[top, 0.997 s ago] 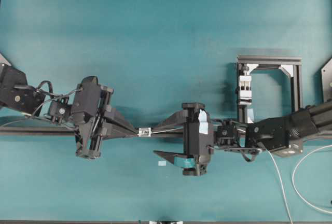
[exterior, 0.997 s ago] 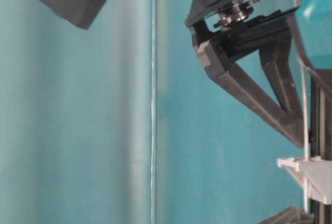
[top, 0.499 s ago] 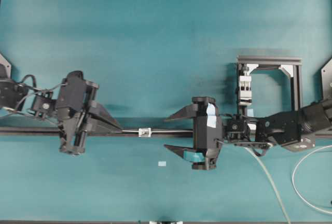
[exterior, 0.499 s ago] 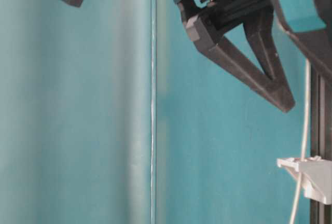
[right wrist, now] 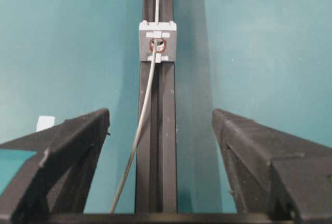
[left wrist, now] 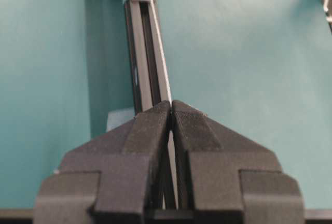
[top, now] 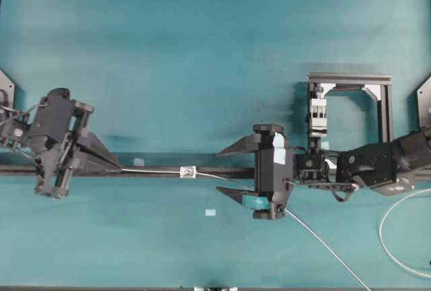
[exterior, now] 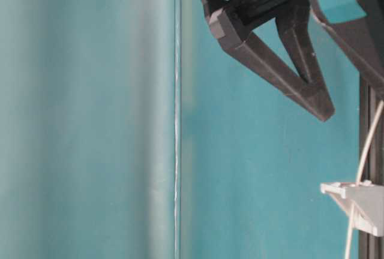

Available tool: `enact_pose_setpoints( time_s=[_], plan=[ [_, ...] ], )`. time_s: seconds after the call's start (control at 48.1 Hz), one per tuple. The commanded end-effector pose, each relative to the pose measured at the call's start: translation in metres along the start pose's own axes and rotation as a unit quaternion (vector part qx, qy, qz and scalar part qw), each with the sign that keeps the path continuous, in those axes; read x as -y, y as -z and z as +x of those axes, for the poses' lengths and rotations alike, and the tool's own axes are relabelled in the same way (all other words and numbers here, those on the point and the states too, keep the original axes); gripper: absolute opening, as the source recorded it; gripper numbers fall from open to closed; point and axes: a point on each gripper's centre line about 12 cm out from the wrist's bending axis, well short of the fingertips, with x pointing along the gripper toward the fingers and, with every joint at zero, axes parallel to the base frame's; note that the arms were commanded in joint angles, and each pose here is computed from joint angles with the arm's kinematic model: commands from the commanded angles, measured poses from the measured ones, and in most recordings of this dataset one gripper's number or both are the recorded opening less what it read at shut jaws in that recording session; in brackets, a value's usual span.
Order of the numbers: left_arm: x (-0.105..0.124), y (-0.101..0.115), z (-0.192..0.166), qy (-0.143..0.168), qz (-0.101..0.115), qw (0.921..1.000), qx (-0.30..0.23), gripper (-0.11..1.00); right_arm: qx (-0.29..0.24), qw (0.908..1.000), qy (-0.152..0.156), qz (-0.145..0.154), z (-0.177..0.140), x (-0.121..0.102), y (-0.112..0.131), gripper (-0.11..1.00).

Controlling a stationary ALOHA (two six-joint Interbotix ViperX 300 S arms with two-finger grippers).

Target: Insert the wire into the hole on the left side and pull it with the left arm.

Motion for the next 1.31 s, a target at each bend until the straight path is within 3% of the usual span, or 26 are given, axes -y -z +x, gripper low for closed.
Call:
enact_pose_setpoints(
  time_s=[0.0, 0.166, 0.457, 0.789, 0.956, 1.143, 1.288],
  plan=[
    [0.003, -0.003, -0.008, 0.005, 0.002, 1.0000, 0.002, -0.10, 0.020, 0.9997, -0.008, 0.006, -0.005, -0.004, -0.015, 0.87],
    [0.003, -0.004, -0.017, 0.007, 0.000, 1.0000, 0.003, -0.10, 0.021, 0.9997, -0.008, 0.007, -0.005, -0.005, -0.016, 0.87],
    [-0.001, 0.003, -0.018, -0.001, -0.048, 0.9988, -0.012, -0.10, 0.023, 0.9997, -0.008, 0.007, -0.005, -0.005, -0.017, 0.87],
    [-0.007, 0.001, -0.020, -0.012, -0.055, 0.9984, -0.003, -0.09, 0.024, 0.9997, -0.007, 0.007, -0.004, -0.004, -0.017, 0.87],
    [-0.009, 0.000, -0.020, -0.014, -0.055, 0.9984, 0.002, 0.10, 0.024, 0.9997, -0.007, 0.007, -0.004, -0.004, -0.017, 0.87],
    [-0.010, 0.000, -0.021, -0.016, -0.055, 0.9983, 0.002, 0.59, 0.023, 0.9997, -0.007, 0.006, -0.005, -0.004, -0.016, 0.87],
    [-0.016, -0.002, -0.022, -0.028, -0.058, 0.9979, 0.009, 0.61, 0.025, 0.9997, -0.006, 0.004, -0.006, -0.003, -0.018, 0.87]
  ],
)
